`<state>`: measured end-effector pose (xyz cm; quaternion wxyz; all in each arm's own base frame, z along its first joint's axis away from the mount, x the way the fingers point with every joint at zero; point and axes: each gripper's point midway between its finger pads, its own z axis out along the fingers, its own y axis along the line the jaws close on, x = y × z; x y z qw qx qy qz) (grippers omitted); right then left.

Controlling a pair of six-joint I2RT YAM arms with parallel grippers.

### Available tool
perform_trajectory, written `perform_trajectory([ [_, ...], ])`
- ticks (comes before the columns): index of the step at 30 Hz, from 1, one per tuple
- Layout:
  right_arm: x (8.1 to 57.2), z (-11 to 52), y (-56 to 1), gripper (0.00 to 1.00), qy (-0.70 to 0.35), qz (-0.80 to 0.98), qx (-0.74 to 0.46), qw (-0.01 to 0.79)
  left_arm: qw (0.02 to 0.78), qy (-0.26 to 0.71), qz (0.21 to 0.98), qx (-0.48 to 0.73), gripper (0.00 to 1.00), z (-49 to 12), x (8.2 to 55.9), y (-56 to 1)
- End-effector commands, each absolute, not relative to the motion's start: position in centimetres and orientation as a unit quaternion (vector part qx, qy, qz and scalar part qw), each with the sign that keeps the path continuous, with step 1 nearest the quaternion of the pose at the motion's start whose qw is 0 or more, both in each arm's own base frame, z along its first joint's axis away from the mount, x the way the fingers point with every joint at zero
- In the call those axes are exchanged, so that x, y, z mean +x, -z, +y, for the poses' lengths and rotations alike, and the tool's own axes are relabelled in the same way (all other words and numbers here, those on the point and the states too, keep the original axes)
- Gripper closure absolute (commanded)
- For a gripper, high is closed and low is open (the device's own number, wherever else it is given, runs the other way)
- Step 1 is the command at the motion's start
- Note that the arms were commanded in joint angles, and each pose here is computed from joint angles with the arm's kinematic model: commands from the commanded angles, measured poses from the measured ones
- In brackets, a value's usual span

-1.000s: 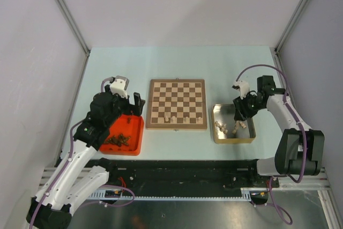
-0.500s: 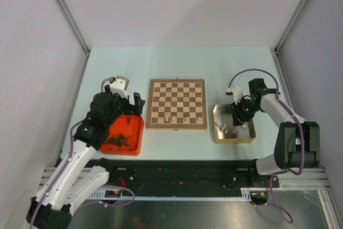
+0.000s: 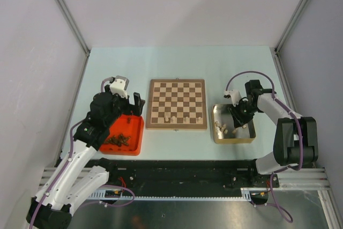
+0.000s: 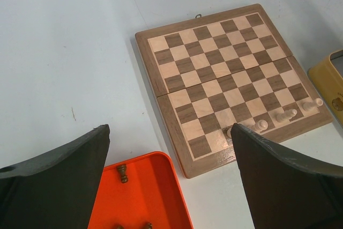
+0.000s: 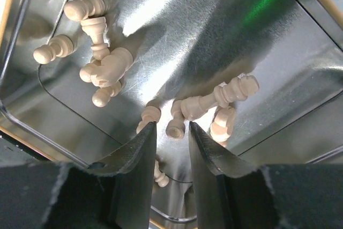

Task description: Set up the chess pieces on the board

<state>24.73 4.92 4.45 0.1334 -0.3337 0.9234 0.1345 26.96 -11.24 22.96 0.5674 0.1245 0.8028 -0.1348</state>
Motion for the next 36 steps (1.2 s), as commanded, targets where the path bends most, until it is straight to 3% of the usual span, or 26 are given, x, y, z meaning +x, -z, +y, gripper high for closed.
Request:
perform_trajectory([
  [1, 24.9, 4.8, -4.3, 0.68, -0.128, 0.926, -0.33, 0.133, 0.578, 0.126, 0.794, 0.136, 0.0, -11.0, 27.0, -23.4],
  [14, 25.6, 4.5, -6.1, 0.87, -0.11, 0.919, -0.342, 0.165, 0.579, 0.124, 0.794, 0.135, 0.0, -10.9, 27.0, -23.5],
  [27, 27.4, 5.3, -13.7, 0.88, -0.082, 0.889, -0.389, 0.227, 0.582, 0.123, 0.792, 0.134, 0.0, -10.8, 27.0, -23.6],
  [36, 28.9, 10.5, -17.8, 0.88, -0.115, 0.844, -0.447, 0.272, 0.584, 0.123, 0.791, 0.133, 0.0, -10.8, 27.0, -23.7],
])
